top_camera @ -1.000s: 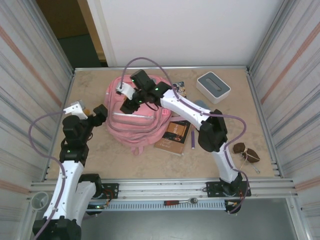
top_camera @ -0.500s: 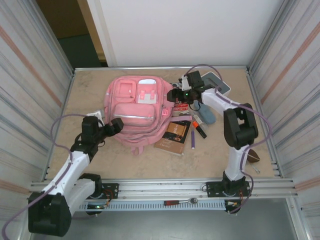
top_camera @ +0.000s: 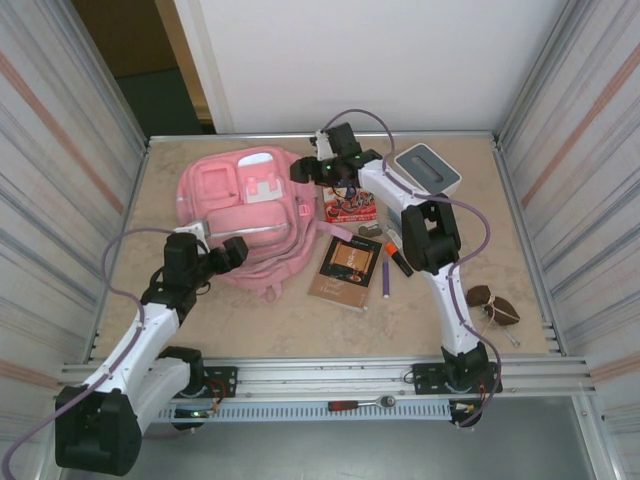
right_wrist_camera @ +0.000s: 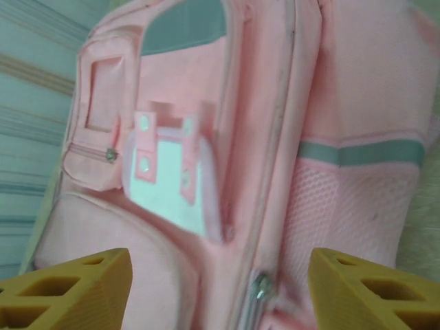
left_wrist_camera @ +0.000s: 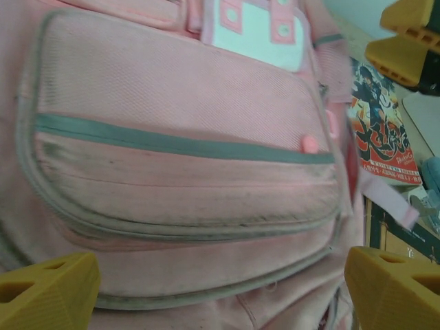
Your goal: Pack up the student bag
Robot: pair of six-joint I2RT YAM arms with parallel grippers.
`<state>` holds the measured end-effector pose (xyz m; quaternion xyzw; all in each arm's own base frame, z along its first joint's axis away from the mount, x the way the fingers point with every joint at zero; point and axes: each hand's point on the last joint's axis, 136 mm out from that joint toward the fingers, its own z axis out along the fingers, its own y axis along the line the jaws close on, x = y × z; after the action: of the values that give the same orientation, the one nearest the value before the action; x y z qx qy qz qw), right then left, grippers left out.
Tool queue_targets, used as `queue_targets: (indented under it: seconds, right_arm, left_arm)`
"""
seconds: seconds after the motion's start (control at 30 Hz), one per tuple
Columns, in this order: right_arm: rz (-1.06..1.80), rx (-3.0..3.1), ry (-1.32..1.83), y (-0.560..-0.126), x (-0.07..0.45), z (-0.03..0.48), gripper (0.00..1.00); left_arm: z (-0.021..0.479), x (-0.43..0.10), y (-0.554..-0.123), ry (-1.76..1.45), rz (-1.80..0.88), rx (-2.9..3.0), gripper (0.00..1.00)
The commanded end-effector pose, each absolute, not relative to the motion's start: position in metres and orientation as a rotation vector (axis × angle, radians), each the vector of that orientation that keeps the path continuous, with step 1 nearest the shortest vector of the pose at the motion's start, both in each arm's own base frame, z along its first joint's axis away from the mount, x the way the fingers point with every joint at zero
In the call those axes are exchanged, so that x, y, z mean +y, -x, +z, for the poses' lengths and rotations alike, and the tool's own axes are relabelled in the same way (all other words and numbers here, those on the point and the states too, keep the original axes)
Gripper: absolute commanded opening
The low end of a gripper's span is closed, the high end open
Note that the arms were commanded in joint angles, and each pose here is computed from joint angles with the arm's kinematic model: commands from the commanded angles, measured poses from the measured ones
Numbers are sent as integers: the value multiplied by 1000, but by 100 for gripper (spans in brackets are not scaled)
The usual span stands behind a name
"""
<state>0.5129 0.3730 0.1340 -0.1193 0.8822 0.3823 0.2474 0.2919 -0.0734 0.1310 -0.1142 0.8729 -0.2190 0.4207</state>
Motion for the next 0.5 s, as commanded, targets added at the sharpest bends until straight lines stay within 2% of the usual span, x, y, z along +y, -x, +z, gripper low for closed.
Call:
queue_targets:
  seconds: [0.0, 0.17, 0.33, 0.47]
  right_arm:
    - [900, 2413, 301, -512, 338, 157, 73]
    - [697, 2442, 225, -455, 265, 160, 80]
    - [565, 2605, 129, -359, 207, 128, 84]
    - [509, 2742, -46, -303, 175, 100, 84]
  left_arm:
    - [159, -88, -290, 180, -599, 2138, 92]
    - [171, -138, -280, 16, -738, 2117, 91]
    - [152, -213, -264, -219, -811, 2238, 90]
    - [136, -253, -261, -317, -791, 2311, 90]
